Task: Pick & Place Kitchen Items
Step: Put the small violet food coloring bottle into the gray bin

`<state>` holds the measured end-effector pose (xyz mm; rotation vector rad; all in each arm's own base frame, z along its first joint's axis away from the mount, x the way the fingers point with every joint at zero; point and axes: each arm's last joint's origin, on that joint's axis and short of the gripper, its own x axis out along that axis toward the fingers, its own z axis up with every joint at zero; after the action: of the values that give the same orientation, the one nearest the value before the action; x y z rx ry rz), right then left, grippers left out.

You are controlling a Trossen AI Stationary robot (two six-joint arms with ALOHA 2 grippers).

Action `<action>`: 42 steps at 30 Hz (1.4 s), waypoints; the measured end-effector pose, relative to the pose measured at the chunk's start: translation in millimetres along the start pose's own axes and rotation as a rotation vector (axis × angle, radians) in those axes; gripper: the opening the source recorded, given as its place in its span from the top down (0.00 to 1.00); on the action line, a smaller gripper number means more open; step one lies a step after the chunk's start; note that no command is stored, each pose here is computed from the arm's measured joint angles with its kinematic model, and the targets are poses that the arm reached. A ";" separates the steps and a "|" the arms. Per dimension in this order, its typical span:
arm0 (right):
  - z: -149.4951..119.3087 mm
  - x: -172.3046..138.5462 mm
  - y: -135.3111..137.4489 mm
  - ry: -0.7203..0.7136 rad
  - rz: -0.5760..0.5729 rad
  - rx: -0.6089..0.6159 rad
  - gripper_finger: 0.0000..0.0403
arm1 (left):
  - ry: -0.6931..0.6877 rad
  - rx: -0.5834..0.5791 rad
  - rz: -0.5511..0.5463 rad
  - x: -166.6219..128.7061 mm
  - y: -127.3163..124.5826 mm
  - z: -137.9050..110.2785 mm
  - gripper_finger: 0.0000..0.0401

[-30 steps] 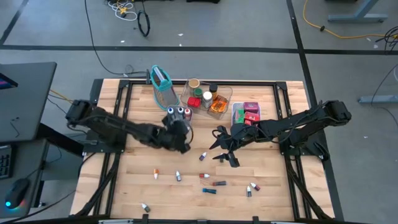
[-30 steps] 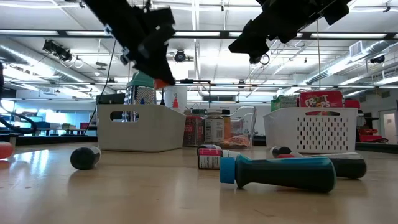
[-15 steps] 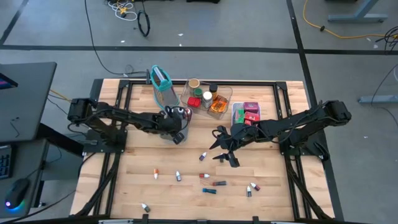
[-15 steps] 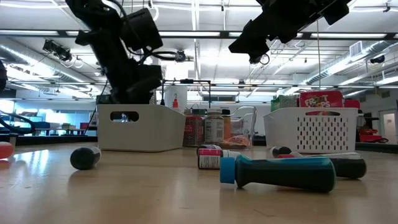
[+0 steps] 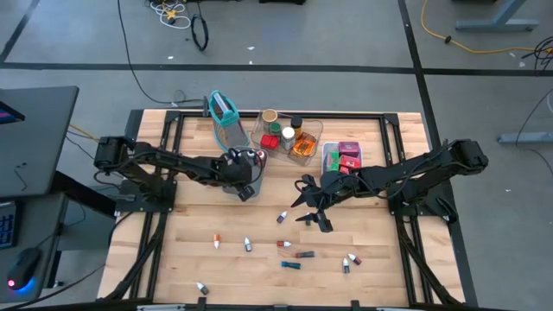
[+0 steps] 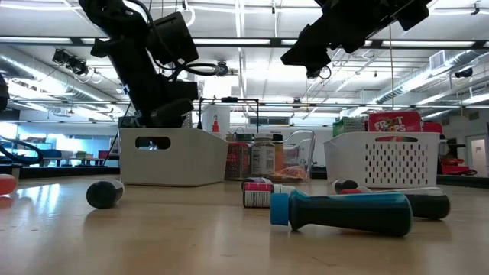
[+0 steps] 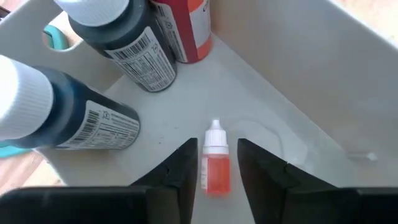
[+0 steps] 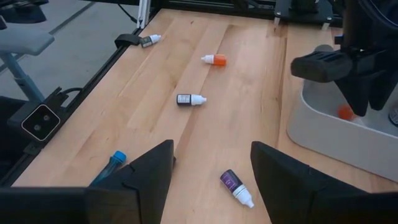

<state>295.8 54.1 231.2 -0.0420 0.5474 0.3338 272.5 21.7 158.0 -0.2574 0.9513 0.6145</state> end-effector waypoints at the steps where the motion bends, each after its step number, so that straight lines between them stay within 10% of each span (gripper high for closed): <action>1: 0.0 0.0 0.0 0.000 0.000 0.000 0.45 | -0.001 0.001 0.002 0.0 0.1 0.0 0.67; 20: 0.0 0.0 -0.1 0.000 -0.001 0.000 0.45 | -0.221 -0.003 -0.074 -73.7 -8.1 50.6 0.57; 27: -7.9 13.0 1.2 0.045 -0.057 -0.011 0.45 | -0.309 0.021 -0.176 -112.4 -23.3 39.6 0.61; 42: -53.2 81.9 -13.1 0.118 -0.055 -0.134 0.45 | -0.527 0.111 0.003 -145.1 -57.0 8.1 0.69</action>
<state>338.9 59.6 142.7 -0.2070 0.6393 0.3151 249.9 -74.8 278.6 0.0099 0.4746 0.5907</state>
